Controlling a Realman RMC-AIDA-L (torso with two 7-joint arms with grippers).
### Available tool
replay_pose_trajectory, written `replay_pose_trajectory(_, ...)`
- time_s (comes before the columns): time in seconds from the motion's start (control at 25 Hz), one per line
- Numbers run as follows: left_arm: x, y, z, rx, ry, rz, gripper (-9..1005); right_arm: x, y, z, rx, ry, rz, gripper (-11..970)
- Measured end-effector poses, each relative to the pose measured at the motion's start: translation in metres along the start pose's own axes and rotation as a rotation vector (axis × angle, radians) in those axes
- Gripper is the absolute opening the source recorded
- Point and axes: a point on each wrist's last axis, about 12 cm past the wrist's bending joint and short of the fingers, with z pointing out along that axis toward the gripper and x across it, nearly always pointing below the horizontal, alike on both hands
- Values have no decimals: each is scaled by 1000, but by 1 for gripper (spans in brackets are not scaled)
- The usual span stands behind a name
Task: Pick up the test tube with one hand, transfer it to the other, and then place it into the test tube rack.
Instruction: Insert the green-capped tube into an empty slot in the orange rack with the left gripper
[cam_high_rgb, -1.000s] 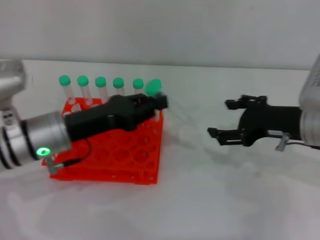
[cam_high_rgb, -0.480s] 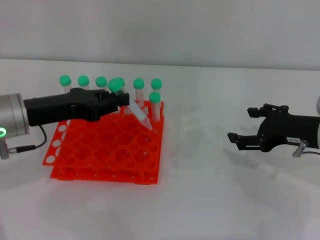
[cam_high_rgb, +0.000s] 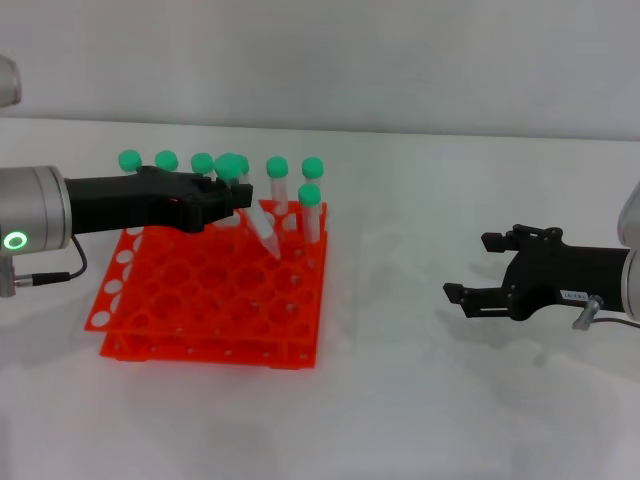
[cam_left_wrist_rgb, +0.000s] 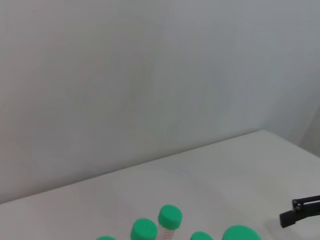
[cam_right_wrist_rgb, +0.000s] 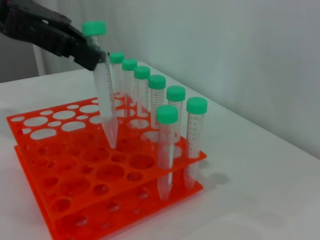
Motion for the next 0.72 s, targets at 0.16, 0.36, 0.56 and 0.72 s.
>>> replay_pose_trajectory(0.16,0,0,3,-12,32,29,195,0,1,0,-3,0,2,874)
replay_pose_trajectory(0.36,-3,0,7,-59,74,61,194,-1,0,1,2,-3,8,874)
replay_pose_trajectory(0.56,-7,1,8,-88,86,72,194,0,-1,4,4,3,14,874)
replay_pose_trajectory(0.72,-12,0,8,-90,82,87,194,0,-2,5,7,3,13,874)
